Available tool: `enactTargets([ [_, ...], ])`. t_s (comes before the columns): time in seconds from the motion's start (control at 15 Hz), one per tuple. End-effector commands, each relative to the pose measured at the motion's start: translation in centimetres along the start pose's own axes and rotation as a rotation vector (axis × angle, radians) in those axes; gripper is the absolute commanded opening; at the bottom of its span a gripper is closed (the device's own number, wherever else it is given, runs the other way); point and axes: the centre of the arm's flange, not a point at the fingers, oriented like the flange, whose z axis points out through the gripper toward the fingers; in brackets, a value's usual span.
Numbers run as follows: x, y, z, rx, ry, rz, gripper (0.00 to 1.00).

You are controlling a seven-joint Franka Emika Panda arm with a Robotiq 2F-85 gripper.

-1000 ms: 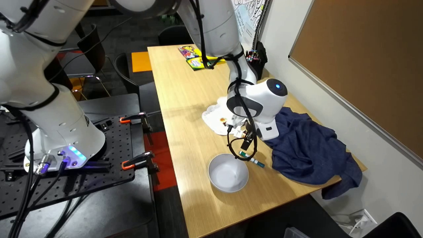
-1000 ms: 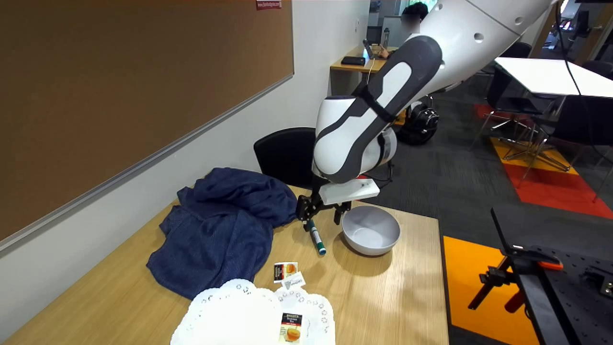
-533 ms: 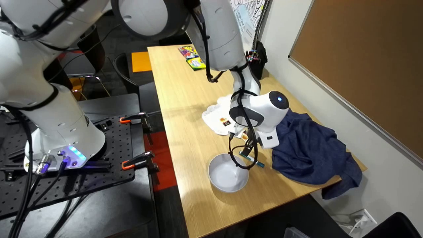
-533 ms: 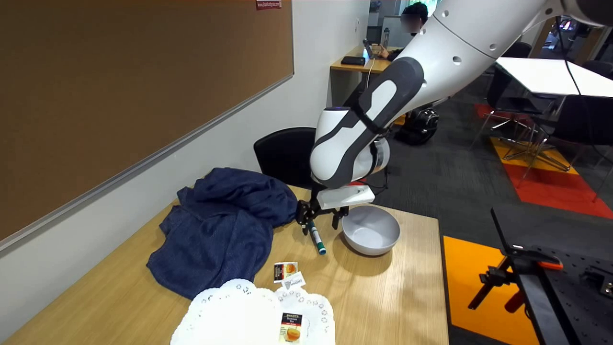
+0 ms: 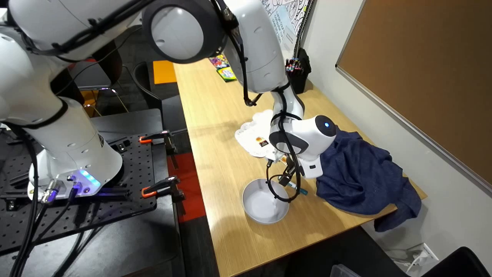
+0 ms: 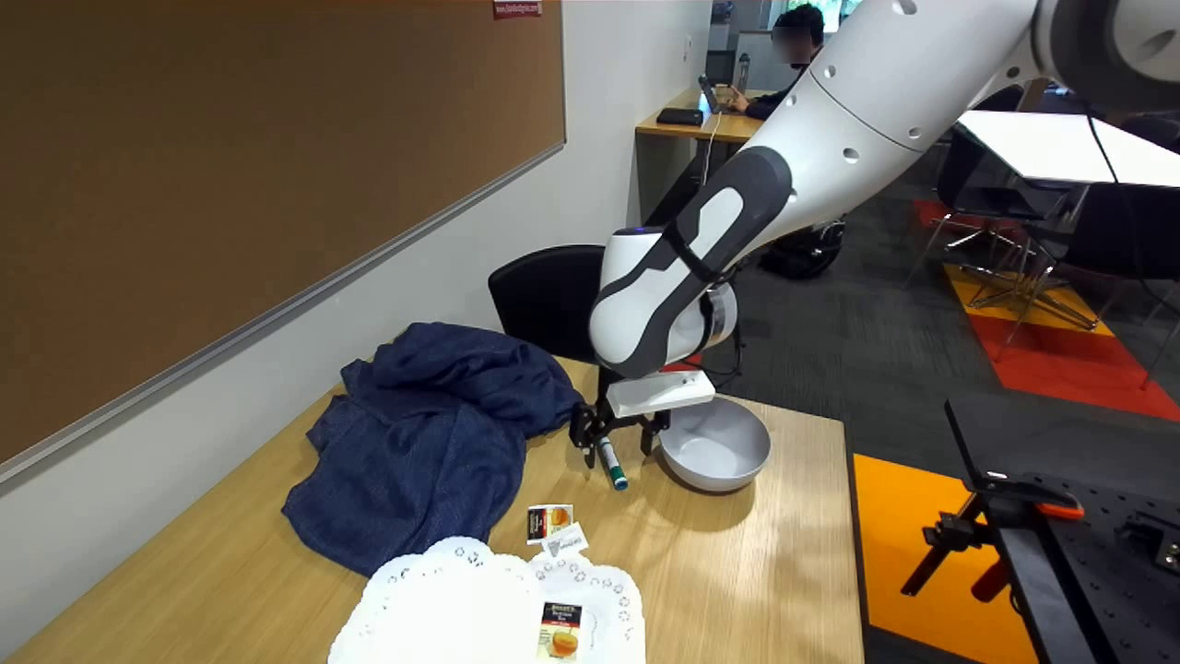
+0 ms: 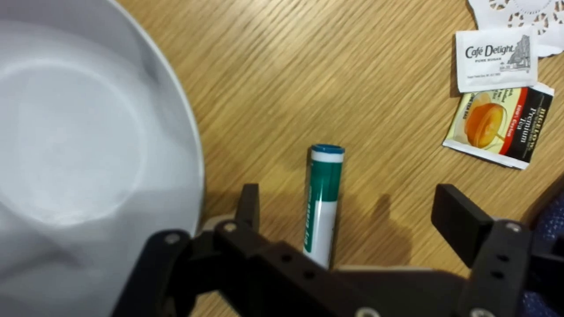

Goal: Pick up the marker and put it in the bowl

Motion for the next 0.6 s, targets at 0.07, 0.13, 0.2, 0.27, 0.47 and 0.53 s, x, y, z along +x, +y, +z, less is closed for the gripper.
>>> enactTargets([
  [0.07, 1.36, -0.53, 0.83, -0.017, -0.041, 0.025, 0.8],
  [0.13, 1.45, -0.55, 1.01, -0.02, -0.045, 0.025, 0.77],
  [0.2, 1.54, -0.59, 1.15, -0.022, -0.051, 0.025, 0.71],
  [0.27, 1.63, -0.64, 1.28, -0.024, -0.057, 0.025, 0.67],
  [0.47, 1.88, -0.79, 1.56, -0.03, -0.07, 0.026, 0.66],
  [0.53, 2.0, -0.8, 1.59, -0.031, -0.073, 0.026, 0.67],
])
